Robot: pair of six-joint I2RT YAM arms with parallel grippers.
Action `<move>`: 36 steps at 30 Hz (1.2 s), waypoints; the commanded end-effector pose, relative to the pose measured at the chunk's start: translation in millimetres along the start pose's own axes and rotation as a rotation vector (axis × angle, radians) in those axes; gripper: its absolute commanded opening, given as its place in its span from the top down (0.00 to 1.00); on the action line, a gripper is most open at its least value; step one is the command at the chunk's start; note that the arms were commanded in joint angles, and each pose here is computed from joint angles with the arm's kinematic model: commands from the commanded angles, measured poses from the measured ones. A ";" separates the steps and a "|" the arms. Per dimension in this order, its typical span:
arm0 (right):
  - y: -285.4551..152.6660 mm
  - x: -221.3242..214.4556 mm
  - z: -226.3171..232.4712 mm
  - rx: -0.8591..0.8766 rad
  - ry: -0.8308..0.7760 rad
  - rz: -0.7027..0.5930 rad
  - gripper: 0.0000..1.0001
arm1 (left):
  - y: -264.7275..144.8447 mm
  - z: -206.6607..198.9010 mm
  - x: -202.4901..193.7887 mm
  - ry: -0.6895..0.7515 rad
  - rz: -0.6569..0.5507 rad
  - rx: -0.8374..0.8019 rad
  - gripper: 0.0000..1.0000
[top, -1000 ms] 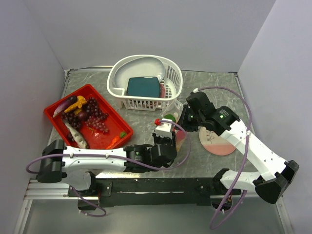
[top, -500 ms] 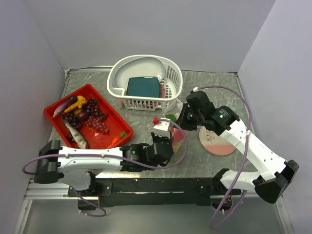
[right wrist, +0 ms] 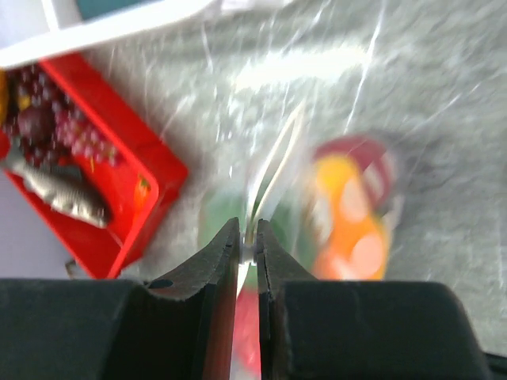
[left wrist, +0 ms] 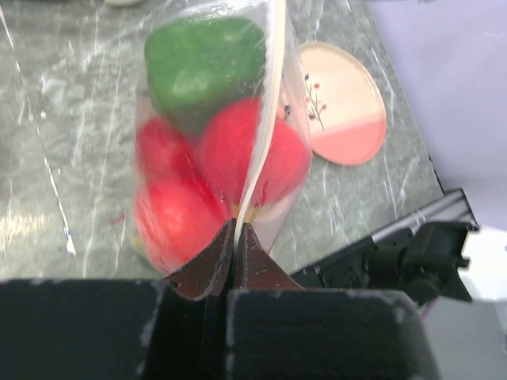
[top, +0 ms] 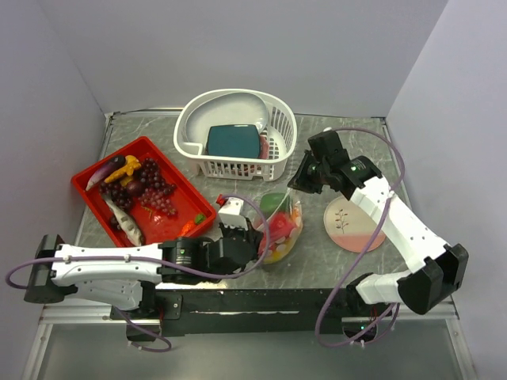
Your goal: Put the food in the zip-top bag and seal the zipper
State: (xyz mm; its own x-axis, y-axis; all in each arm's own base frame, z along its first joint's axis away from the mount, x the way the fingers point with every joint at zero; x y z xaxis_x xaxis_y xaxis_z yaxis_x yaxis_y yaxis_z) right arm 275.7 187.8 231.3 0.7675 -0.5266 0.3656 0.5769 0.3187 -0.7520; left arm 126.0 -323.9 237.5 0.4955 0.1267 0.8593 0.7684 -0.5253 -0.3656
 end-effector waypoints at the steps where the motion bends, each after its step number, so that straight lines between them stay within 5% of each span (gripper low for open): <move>1: -6.6 76.6 11.8 0.019 0.023 -0.278 1.00 | -22.4 3.7 -14.6 -0.027 0.081 -0.051 0.99; 17: -38.2 107.4 -6.4 -0.020 0.007 -0.385 1.00 | -18.6 -39.9 -6.1 -0.055 0.105 -0.203 0.99; 18: -36.7 105.6 -2.1 -0.003 -0.004 -0.379 1.00 | -15.3 -34.8 -9.3 -0.069 0.119 -0.176 0.81; 23: 6.6 69.9 23.6 0.033 -0.069 -0.262 1.00 | 14.5 13.6 -7.7 -0.166 0.148 -0.020 0.77; 28: 53.3 20.9 67.7 0.048 -0.178 -0.130 1.00 | 31.0 64.9 6.3 -0.252 0.123 0.065 0.58; 31: 49.6 14.6 84.3 0.097 -0.214 -0.120 0.90 | 28.3 79.8 22.1 -0.238 0.085 0.116 0.31; 33: 37.7 13.4 93.3 0.142 -0.240 -0.123 0.71 | 26.3 84.0 32.3 -0.233 0.061 0.131 0.11; 36: 11.0 15.7 102.4 0.204 -0.272 -0.151 0.42 | 22.3 87.5 50.0 -0.223 0.023 0.130 0.02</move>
State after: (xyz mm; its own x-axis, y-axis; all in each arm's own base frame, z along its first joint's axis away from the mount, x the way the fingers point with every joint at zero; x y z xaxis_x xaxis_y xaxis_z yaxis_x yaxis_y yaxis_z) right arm 325.5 263.1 205.1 0.7930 -0.3304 0.5118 0.6044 0.3213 -0.7290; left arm 194.5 -261.6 202.6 0.6344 0.2661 0.7258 0.7567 -0.4056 -0.5127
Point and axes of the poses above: each gripper's point midway between its finger pads, its own y axis out along the fingers, its own z axis along the line the jaws close on, x = y × z, the point moved 1 cm from there along -y, back along the fingers, and after that the axes turned 8 degrees about y, right-handed, at the moved point
